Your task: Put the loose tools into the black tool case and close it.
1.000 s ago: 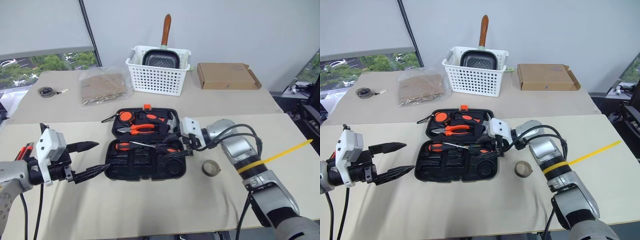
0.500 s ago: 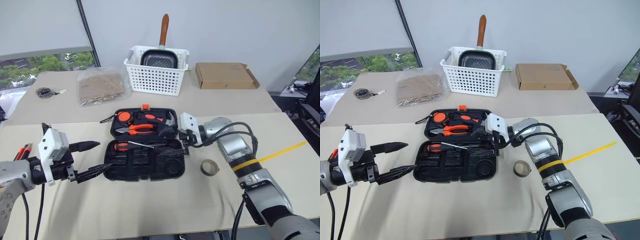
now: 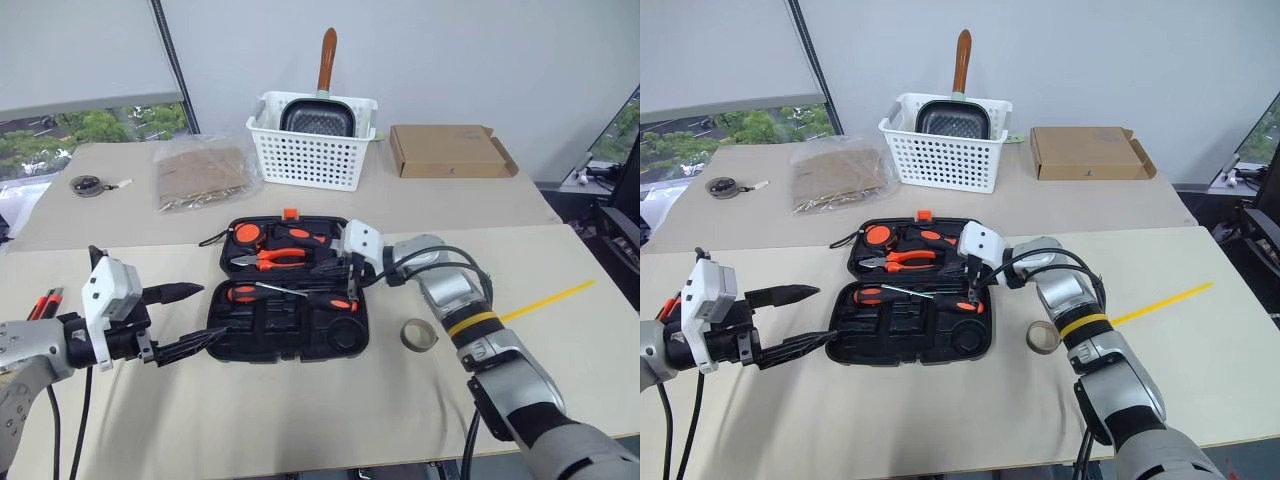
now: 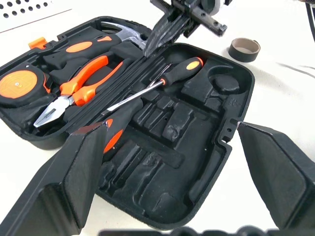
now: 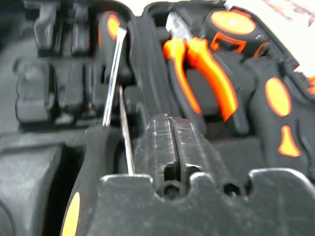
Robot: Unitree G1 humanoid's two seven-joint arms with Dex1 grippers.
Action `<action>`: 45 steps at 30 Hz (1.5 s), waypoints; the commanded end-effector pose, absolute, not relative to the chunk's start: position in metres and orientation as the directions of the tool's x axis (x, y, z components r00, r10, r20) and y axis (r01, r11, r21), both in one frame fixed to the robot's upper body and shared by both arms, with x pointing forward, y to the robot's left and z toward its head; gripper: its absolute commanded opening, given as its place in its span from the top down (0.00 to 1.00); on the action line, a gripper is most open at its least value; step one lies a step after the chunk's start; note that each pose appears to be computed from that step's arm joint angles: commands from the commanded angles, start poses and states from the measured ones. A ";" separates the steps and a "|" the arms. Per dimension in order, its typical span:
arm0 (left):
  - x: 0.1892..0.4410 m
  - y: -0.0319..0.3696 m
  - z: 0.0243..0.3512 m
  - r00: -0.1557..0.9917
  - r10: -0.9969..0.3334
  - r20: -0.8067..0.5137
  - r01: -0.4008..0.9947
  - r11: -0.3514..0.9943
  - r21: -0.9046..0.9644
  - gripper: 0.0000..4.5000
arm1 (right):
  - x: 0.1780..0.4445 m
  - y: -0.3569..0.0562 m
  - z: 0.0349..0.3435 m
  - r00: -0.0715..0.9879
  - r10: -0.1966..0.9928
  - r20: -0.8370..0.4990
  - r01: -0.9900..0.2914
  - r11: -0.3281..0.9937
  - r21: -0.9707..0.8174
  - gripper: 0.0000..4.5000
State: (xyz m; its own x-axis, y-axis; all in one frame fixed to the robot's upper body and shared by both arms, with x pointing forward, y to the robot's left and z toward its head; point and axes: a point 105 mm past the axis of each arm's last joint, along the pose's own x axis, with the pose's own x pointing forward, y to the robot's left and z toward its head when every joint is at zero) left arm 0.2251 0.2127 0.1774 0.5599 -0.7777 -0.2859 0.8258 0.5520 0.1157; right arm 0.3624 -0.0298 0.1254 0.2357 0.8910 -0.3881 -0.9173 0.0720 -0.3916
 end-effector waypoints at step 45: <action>0.225 0.213 0.178 0.539 -0.790 -0.292 0.841 0.525 0.132 0.00 | 0.320 -0.017 0.147 0.047 0.979 -0.196 -0.944 -0.020 -0.330 0.99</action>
State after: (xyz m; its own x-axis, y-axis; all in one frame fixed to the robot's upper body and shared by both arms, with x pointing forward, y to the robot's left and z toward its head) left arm 0.2257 0.2113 0.1734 0.5329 -0.7944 -0.2913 0.8429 0.5285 0.1007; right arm 0.3228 -0.0208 0.1240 0.0595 0.9560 -0.2874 -0.9527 -0.0315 -0.3022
